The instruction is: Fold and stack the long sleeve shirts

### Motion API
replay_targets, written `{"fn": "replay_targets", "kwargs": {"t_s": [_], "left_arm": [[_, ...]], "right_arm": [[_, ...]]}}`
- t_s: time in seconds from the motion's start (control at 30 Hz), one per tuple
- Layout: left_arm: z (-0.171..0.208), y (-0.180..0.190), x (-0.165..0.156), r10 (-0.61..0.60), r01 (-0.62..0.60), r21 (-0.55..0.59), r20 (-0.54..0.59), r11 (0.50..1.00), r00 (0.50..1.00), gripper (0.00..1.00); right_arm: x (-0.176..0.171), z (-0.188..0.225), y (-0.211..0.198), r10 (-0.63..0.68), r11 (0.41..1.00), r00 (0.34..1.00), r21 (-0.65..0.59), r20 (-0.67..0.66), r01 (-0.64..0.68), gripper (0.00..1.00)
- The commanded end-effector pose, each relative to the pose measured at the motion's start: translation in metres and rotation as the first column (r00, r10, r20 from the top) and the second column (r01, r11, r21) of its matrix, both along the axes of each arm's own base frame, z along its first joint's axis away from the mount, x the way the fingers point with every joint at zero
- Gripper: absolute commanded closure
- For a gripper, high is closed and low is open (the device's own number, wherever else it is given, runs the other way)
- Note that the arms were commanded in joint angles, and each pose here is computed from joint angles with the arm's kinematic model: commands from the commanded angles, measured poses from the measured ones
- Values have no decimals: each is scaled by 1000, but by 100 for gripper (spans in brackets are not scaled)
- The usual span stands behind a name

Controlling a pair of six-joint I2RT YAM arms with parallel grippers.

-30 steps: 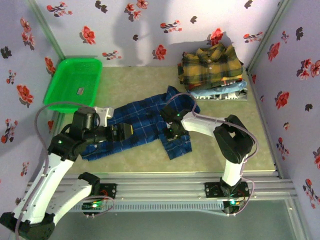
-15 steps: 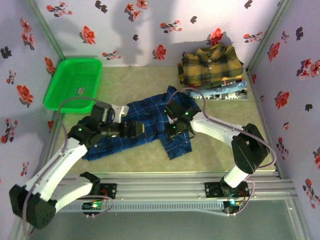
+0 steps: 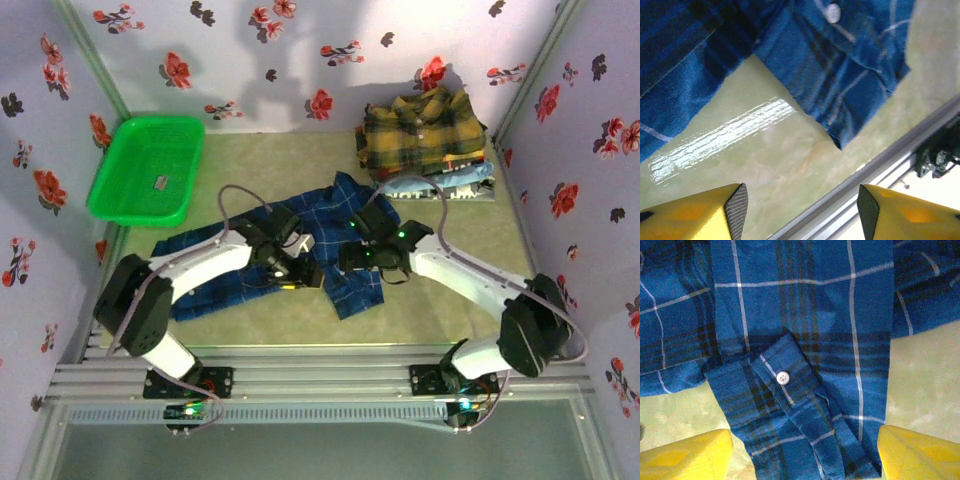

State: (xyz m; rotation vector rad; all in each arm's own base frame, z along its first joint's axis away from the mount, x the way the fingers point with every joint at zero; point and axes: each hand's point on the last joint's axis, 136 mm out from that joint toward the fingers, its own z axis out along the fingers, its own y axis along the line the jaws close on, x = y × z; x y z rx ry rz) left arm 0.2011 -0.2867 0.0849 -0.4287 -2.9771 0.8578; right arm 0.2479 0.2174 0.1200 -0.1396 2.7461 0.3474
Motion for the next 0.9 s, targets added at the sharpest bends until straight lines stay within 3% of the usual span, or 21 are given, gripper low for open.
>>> {"fn": "replay_targets", "kwargs": {"t_s": [0.0,0.5,0.87], "left_arm": [[-1,-10,17,129,-129,5,-17,992,992,38],[-32,-30,44,296,-294,68,-25,954,955,49],[-38,-36,49,322,-319,66,-38,945,946,61]], "right_arm": [[-8,-5,-9,-85,995,996,42,-18,86,21],[-26,0,-24,-117,988,993,108,16,114,20],[-32,0,-40,-135,988,990,75,40,132,21]]}}
